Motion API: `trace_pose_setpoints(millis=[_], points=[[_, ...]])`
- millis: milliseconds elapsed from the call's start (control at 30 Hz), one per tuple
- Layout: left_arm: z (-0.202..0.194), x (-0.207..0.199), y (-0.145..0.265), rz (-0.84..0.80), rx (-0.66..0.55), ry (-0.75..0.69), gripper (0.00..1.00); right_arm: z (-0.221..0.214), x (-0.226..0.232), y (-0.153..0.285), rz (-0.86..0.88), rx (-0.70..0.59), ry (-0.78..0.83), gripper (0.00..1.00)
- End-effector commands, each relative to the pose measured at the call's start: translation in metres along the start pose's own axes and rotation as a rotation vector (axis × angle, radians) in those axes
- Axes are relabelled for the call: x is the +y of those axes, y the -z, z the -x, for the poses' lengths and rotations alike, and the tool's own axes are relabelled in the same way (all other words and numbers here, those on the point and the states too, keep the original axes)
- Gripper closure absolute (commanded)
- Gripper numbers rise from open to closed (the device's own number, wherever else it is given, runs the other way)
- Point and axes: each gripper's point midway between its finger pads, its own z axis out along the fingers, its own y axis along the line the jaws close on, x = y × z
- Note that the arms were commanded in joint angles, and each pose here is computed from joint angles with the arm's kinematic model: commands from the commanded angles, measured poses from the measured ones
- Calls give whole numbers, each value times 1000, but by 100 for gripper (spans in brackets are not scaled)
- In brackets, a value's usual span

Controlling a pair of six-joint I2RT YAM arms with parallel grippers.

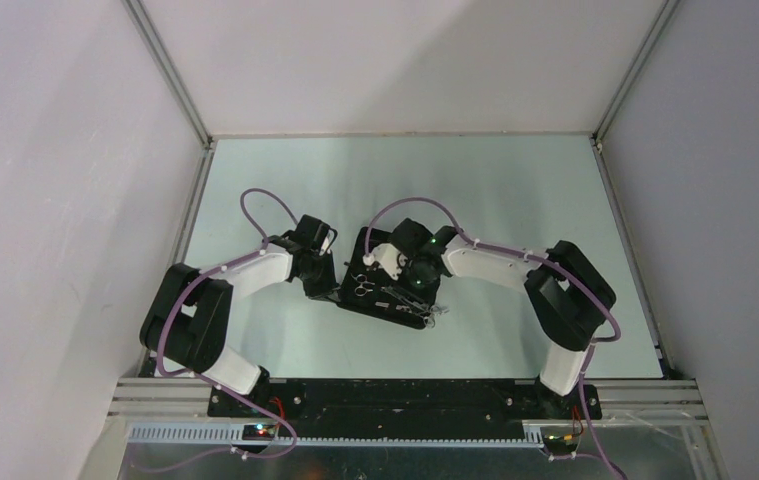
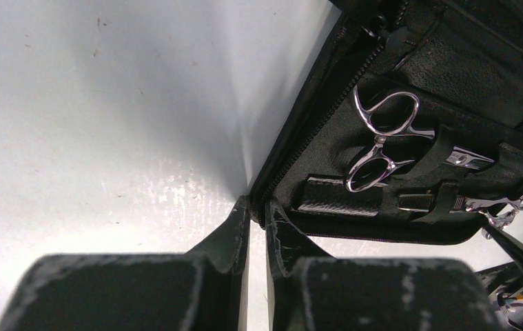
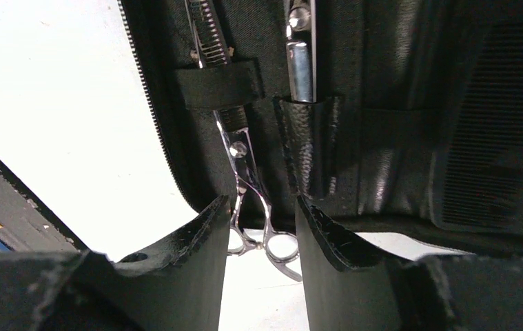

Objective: Sort the hair-cutting tools
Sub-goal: Place the scissors in the hairdressing tool bag.

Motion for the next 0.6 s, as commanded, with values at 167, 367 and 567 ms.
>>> trace_pose_setpoints(millis=[167,367,567], points=[[-9,11,-2,41,24,-24,99,-13,8,-23,14,69,19,61],[-7,10,-1,41,17,-26,99,-17,13,-31,-10,107,86,90],[-6,8,-1,32,18,-26,99,-7,15,-31,-107,121,195,100]])
